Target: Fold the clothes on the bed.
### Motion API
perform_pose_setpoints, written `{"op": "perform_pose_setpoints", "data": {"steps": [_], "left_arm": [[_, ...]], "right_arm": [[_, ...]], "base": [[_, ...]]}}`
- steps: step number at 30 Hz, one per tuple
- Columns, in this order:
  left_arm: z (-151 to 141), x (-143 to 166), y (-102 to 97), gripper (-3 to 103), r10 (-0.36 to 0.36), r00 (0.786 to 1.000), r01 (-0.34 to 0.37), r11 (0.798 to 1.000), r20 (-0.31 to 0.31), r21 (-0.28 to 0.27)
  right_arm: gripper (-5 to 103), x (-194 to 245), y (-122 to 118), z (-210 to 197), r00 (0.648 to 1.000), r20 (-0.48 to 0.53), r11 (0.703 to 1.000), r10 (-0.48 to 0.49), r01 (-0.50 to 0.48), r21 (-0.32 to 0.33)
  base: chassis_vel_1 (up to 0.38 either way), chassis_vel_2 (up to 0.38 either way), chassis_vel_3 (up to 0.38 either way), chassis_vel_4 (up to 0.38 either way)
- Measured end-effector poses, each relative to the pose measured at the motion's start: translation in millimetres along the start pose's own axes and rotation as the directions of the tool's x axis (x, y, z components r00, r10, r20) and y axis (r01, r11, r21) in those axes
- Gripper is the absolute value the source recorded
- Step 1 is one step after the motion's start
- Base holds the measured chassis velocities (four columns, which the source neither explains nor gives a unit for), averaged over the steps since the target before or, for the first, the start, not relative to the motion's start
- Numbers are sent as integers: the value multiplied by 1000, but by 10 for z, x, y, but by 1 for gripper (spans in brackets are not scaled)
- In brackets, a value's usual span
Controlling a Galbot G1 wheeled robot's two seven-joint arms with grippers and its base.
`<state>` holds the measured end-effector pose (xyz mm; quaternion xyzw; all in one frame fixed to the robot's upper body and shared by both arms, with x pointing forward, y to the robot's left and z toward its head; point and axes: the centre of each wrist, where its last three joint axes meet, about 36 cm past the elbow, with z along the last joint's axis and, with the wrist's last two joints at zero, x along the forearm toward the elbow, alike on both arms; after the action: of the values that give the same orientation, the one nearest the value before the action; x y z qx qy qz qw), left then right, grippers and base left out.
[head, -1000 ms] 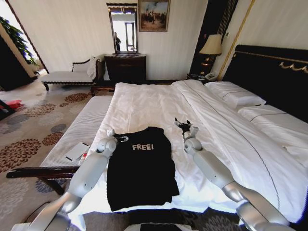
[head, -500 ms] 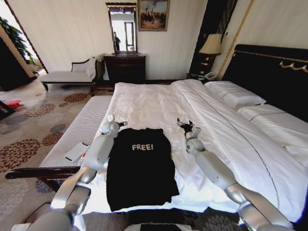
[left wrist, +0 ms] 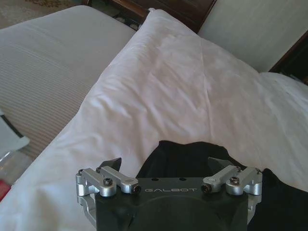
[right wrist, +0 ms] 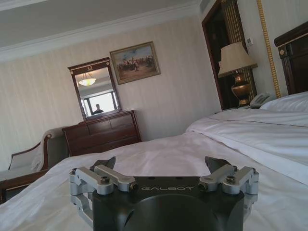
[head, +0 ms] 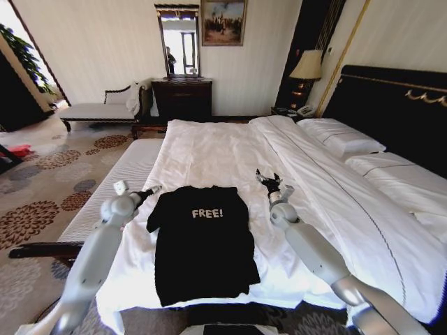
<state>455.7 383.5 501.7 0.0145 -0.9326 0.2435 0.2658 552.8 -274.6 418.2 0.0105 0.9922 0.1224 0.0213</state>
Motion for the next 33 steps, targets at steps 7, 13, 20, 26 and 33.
{"op": "perform_pose_setpoints", "data": {"steps": [7, 13, 20, 26, 33], "left_arm": [[243, 308, 386, 100, -22, 1000, 22, 999, -5, 47], [356, 244, 560, 100, -55, 998, 58, 995, -31, 87], [538, 11, 698, 100, -56, 996, 68, 983, -71, 172], [505, -49, 808, 100, -57, 998, 62, 975, -30, 215], [350, -16, 969, 100, -103, 994, 95, 969, 25, 227]], "right_arm": [[100, 81, 39, -11, 1000, -3, 1000, 22, -22, 2], [100, 134, 62, -30, 999, -9, 999, 33, -33, 3], [100, 161, 5, -31, 998, -14, 998, 57, -56, 10], [100, 172, -65, -49, 997, -13, 997, 74, -73, 17], [100, 164, -67, -20, 997, -18, 997, 77, -76, 20]], "base": [[0, 0, 0, 0], [0, 0, 0, 0], [0, 0, 0, 0], [0, 0, 0, 0], [0, 0, 0, 0]]}}
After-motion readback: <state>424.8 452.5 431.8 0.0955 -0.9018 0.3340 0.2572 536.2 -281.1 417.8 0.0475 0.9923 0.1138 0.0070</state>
